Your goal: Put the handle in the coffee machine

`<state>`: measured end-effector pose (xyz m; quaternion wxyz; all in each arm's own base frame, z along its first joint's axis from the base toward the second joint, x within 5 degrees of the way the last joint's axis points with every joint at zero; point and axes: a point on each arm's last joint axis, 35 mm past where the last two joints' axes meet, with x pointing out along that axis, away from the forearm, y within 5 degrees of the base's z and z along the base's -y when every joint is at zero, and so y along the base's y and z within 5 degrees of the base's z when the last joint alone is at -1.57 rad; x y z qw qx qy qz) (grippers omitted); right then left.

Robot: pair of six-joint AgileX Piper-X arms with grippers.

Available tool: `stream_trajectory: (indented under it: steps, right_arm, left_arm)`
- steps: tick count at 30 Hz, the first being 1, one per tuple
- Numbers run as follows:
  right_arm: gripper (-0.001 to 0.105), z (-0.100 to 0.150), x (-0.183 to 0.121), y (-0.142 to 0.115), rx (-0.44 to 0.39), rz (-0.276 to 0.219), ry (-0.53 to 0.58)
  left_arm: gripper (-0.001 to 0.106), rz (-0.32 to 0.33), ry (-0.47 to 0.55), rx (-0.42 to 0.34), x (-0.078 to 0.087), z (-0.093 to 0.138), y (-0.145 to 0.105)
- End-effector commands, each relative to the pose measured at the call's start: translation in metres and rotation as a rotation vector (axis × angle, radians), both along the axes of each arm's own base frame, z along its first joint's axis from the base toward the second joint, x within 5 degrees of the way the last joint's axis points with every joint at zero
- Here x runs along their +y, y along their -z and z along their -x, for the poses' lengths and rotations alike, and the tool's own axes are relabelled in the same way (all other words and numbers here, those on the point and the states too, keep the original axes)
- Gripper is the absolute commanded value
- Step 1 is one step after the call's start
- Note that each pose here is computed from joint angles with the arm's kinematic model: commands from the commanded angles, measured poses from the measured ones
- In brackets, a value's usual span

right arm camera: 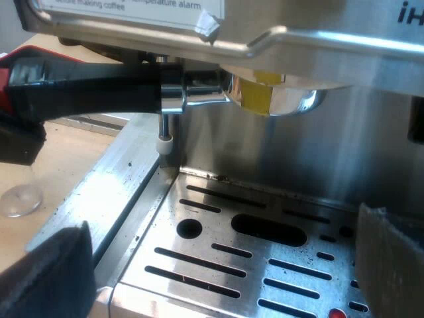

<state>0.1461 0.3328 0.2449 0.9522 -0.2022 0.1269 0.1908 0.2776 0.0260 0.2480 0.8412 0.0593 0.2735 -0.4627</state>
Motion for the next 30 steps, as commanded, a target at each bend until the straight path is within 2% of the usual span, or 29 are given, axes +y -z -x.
stream_trajectory:
  steps: [1,7,11,17,30]
  right_arm:
    - [0.081,-0.0012,-0.0011,-0.0016,-0.008,0.004,0.003]
    - [0.081,-0.0012,-0.0011,-0.0016,-0.006,-0.002,0.005]
    - [0.081,-0.0018,0.0004,0.0007,0.007,-0.044,0.019]
    - [0.080,-0.0035,0.0052,0.0045,-0.004,-0.068,0.017]
    - [0.080,-0.0043,0.0073,0.0058,-0.010,-0.084,0.017]
  left_arm:
    - [0.000,0.138,0.095,-0.148,-0.0028,-0.0044,-0.0278]
    - [0.000,0.138,0.095,-0.148,-0.0028,-0.0044,-0.0278]
    - [0.000,0.138,0.095,-0.148,-0.0028,-0.0044,-0.0278]
    - [0.000,0.126,0.109,-0.170,-0.0029,-0.0041,-0.0275]
    - [0.000,0.145,0.124,-0.168,-0.0042,-0.0032,-0.0277]
